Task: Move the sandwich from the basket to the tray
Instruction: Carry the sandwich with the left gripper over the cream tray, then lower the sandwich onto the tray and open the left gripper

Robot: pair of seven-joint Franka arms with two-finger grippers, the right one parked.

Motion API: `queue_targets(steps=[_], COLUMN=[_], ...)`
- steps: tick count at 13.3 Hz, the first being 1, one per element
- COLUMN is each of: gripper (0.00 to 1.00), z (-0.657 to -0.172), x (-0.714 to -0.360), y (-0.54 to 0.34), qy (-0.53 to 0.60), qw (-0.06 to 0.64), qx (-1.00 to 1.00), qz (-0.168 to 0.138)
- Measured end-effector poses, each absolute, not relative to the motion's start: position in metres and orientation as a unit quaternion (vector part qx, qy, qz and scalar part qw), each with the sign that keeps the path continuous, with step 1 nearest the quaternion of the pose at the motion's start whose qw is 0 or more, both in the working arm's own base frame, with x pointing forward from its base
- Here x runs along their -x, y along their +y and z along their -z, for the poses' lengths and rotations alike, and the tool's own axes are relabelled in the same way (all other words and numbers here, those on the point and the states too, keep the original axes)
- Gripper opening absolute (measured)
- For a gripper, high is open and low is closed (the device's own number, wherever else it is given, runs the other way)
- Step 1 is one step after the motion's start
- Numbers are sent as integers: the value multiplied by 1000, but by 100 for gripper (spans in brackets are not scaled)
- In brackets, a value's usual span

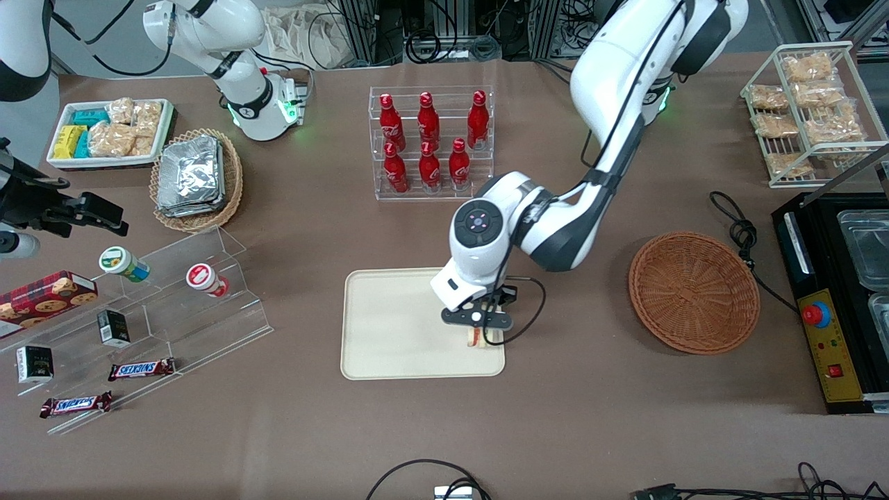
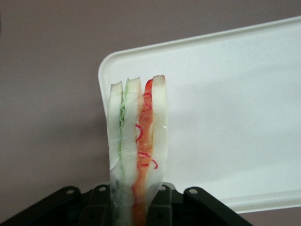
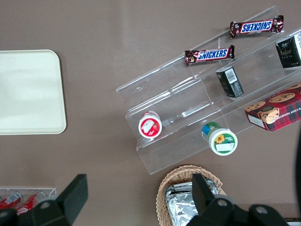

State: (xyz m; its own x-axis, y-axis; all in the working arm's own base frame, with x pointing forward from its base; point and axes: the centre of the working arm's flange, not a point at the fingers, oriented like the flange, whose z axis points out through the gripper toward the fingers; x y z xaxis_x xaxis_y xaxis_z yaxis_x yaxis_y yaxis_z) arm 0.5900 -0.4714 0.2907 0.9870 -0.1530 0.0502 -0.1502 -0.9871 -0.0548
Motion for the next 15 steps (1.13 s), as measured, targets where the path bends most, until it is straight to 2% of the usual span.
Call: queue_targets(steps=[4, 9, 11, 12, 14, 15], gripper=[18, 20, 24, 30, 33, 38], z=[-249, -232, -226, -224, -219, -219], x=[-589, -588, -586, -586, -586, -587], y=[-477, -480, -480, -480, -480, -481], qy=[81, 84, 85, 85, 85, 84], qw=[22, 20, 21, 22, 22, 20], qx=[996, 996, 996, 996, 996, 996], qz=[23, 24, 21, 19, 19, 22])
